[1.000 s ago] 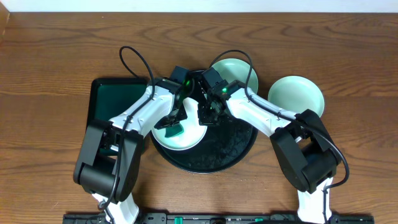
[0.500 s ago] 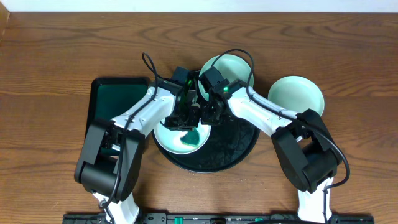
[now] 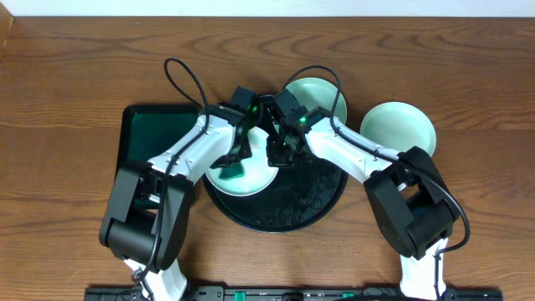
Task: Clean dirty plates on tray and stack at the side
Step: 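Scrub the held plate with the sponge in the left gripper, then lift the plate with the right gripper and stack it on the cleaned plate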
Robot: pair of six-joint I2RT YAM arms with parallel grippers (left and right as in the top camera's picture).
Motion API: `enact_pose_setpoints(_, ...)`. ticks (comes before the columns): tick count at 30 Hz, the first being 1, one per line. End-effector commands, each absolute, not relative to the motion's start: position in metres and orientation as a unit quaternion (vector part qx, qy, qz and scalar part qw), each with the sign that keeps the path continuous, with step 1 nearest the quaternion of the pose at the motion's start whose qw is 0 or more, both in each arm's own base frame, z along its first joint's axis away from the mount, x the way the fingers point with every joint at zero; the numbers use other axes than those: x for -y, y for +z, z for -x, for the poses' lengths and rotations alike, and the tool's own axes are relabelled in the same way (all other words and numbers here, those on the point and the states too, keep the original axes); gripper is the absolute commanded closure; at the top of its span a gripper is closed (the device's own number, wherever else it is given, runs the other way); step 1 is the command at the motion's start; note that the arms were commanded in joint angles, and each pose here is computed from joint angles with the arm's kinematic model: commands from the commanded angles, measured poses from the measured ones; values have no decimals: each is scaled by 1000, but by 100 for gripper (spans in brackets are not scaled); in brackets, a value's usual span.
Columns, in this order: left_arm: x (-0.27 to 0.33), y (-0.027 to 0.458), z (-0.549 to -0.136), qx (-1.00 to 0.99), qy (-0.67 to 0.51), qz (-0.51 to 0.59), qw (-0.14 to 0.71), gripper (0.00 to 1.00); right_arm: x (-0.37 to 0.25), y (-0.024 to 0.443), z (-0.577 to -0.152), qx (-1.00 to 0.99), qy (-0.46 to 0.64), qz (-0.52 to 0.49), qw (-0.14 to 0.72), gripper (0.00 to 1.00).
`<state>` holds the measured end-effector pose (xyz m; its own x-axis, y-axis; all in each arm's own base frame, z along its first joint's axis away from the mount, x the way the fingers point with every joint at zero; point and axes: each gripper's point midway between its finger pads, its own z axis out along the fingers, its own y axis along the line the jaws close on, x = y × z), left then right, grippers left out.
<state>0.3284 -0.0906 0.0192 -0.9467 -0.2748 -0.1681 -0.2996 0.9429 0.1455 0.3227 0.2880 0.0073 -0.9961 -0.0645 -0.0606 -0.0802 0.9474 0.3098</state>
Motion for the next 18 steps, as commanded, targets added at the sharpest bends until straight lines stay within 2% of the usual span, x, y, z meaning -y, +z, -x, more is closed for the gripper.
enact_pose_setpoints(1, 64, 29, -336, -971, 151, 164, 88, 93, -284, 2, -321, -989, 143, 40, 21, 99)
enact_pose_setpoints(9, 117, 57, -322, -993, 19, 118, 7, 93, -285, 3, -321, -988, 146, 49, 20, 99)
enact_pose_setpoints(14, 115, 126, -342, -993, -3, 101, 58, 93, -293, 10, -317, -982, 165, 91, 14, 99)
enact_pose_setpoints(18, 81, 178, -355, -986, -2, 123, 114, 93, -288, 24, -322, -981, 142, 127, 27, 99)
